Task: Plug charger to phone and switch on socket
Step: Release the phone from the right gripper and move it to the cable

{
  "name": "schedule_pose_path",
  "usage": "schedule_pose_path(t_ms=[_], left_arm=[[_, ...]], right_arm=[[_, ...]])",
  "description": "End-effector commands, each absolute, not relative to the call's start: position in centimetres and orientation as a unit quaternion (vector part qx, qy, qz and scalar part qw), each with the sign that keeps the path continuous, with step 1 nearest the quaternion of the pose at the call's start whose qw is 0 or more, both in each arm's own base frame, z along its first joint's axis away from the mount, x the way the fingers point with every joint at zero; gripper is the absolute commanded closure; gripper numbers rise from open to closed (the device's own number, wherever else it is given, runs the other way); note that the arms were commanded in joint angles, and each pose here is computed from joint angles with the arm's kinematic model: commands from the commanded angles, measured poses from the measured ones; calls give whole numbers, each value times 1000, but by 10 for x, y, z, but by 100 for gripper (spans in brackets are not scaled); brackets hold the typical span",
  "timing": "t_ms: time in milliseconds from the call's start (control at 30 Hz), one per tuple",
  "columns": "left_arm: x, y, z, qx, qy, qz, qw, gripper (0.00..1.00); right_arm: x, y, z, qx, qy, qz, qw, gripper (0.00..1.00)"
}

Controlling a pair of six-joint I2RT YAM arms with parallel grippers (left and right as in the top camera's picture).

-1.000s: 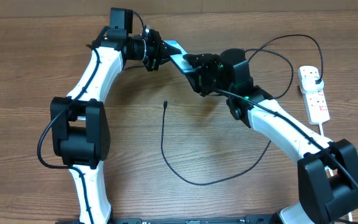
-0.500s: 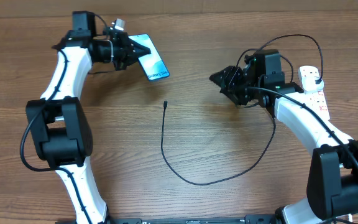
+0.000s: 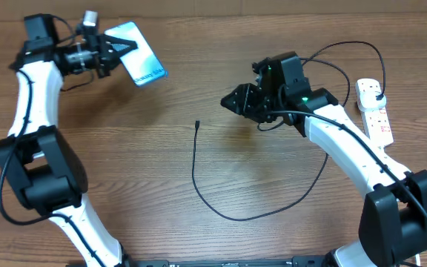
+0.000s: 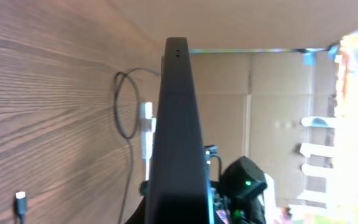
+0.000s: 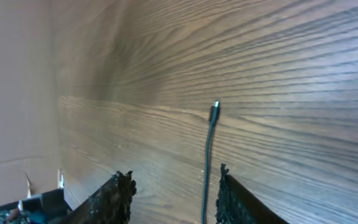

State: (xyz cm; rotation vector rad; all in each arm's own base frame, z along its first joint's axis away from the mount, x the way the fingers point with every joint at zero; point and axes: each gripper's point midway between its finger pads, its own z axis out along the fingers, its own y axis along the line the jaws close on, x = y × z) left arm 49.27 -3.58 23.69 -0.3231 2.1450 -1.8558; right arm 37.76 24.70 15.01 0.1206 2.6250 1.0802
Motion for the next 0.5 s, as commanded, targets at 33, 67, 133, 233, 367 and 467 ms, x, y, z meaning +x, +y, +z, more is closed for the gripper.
schedule_pose_path(t_ms=[33, 67, 133, 233, 367, 467], left_arm=[[478, -24, 276, -91, 715, -676, 152, 96], [479, -21, 276, -93, 715, -676, 154, 96], [479, -19, 276, -95, 715, -675, 155, 96], [479, -20, 276, -94, 715, -675, 155, 96], [478, -25, 276, -91, 715, -676, 150, 96], [478, -30, 276, -89, 716, -676, 147, 96]], right_arm=[[382, 266, 158, 9, 917, 368, 154, 55], [381, 271, 154, 1, 920, 362, 146, 56], [381, 273, 143, 4, 933, 335, 134, 58], [381, 277, 124, 6, 950, 286, 126, 60], [376, 291, 100, 8, 956, 271, 108, 60], [372, 303, 77, 1, 960, 265, 92, 61]])
